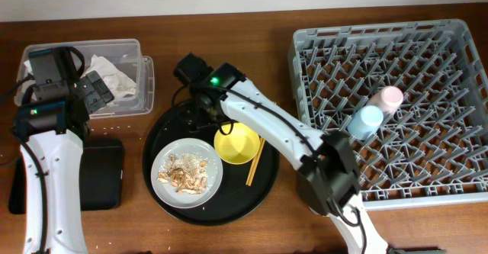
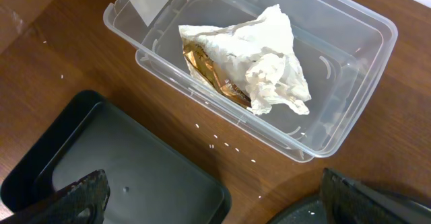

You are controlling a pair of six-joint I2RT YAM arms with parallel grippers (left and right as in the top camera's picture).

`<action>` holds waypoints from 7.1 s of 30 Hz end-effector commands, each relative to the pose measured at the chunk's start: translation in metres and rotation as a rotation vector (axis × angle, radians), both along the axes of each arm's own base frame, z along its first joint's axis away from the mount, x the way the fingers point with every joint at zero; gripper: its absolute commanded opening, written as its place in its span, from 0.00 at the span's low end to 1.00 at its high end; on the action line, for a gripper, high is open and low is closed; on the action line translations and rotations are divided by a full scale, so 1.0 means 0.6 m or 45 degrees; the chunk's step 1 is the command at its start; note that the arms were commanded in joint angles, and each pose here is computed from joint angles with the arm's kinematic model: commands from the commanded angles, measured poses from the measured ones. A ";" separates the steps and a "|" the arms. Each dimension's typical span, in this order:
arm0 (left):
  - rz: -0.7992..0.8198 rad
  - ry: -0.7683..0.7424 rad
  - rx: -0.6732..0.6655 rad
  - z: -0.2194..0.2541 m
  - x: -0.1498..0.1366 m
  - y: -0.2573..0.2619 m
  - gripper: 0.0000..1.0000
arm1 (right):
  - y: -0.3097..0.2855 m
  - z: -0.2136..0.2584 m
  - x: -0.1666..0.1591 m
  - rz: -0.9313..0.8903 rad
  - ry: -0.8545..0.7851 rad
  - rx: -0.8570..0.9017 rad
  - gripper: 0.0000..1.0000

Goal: Sort waste into correct bins and load items into the dishwasher rack
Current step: 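Lower the right gripper and grasp the rim of the yellow bowl, then lift the yellow bowl and carry it over the rack, then lower the yellow bowl into the front of the rack and release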

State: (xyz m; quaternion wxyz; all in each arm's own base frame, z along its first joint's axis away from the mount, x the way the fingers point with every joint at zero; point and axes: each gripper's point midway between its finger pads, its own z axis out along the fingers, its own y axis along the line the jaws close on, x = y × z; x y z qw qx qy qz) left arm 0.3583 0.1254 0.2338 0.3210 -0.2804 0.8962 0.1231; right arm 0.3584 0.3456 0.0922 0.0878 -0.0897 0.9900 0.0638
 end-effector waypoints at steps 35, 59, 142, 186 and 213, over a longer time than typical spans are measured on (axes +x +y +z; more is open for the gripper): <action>0.012 -0.001 0.014 0.003 -0.001 0.007 0.99 | -0.001 -0.115 -0.054 -0.350 0.133 -0.120 0.25; 0.012 -0.001 0.014 0.003 -0.001 0.007 0.99 | 0.018 0.123 -0.050 -0.127 0.072 0.106 0.04; 0.012 -0.001 0.014 0.003 -0.001 0.007 0.99 | -0.428 0.167 -0.158 -0.119 0.169 1.455 0.04; 0.012 -0.001 0.014 0.003 -0.001 0.007 0.99 | -0.591 0.236 -0.194 -0.511 0.133 0.584 0.44; 0.012 -0.001 0.014 0.003 -0.001 0.007 0.99 | -0.514 0.023 -0.274 -0.587 0.259 -0.123 0.04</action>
